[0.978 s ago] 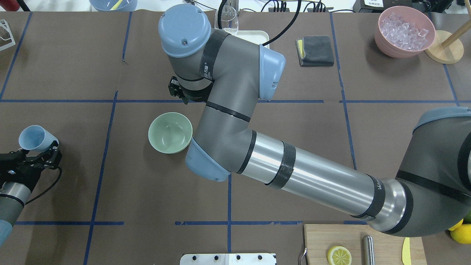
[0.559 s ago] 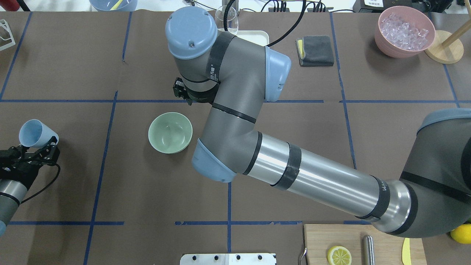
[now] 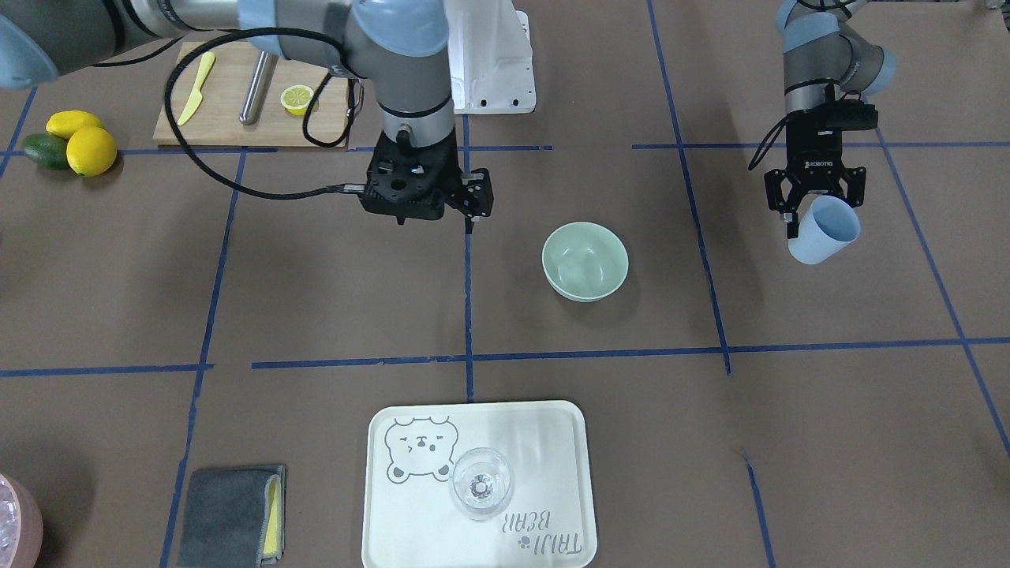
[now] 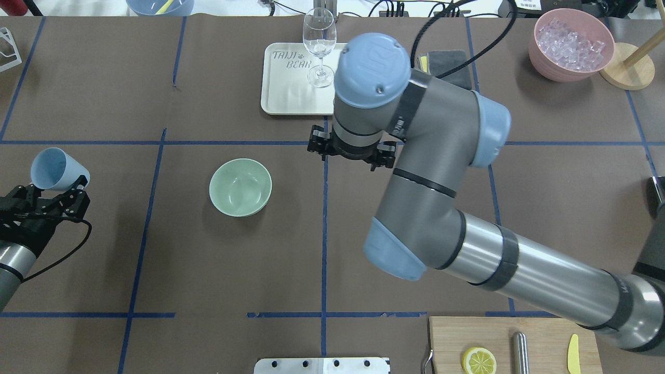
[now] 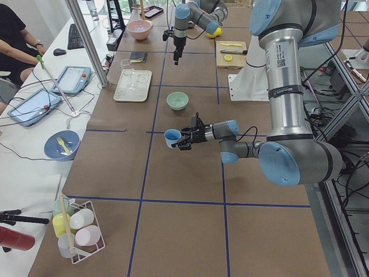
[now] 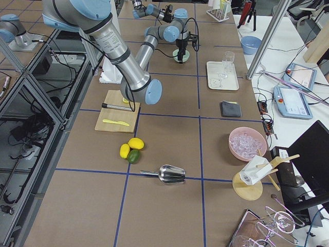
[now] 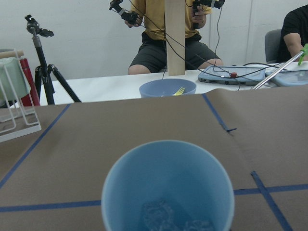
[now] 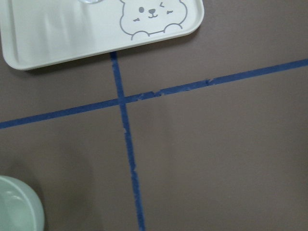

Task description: Pour ice into bowl

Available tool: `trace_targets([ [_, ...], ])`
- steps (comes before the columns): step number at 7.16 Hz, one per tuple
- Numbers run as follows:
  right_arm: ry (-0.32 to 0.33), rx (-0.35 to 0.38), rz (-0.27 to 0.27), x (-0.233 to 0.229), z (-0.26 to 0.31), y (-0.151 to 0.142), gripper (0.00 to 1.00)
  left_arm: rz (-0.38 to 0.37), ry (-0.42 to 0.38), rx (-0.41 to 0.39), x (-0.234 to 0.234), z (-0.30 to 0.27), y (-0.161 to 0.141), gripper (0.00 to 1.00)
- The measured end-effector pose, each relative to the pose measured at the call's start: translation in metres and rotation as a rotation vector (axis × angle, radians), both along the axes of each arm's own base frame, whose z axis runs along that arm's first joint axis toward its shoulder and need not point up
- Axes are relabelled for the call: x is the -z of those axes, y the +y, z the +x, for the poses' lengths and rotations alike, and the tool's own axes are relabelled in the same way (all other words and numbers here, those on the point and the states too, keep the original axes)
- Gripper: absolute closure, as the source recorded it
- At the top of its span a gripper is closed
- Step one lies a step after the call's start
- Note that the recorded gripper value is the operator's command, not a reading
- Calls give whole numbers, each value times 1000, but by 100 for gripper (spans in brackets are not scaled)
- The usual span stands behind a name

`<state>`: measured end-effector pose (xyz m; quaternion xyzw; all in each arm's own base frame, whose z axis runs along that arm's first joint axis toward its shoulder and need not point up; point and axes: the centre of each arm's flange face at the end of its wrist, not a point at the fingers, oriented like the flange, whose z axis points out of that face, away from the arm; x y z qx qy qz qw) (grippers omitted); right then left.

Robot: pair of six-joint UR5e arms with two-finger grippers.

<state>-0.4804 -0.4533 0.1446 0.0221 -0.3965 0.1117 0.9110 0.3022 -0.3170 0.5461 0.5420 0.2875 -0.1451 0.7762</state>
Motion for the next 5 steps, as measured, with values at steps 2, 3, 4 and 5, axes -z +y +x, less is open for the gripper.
trace_targets([
  [2,17,41,59,-43,46,15,0,55,-13,-26,37,25,-7,100],
  [3,30,58,80,-62,65,20,0,74,17,-32,59,42,-12,100],
  [4,46,74,93,-79,83,21,0,96,23,-41,77,57,-15,100],
  [5,65,92,97,-97,96,18,0,119,7,-50,90,66,-17,100],
])
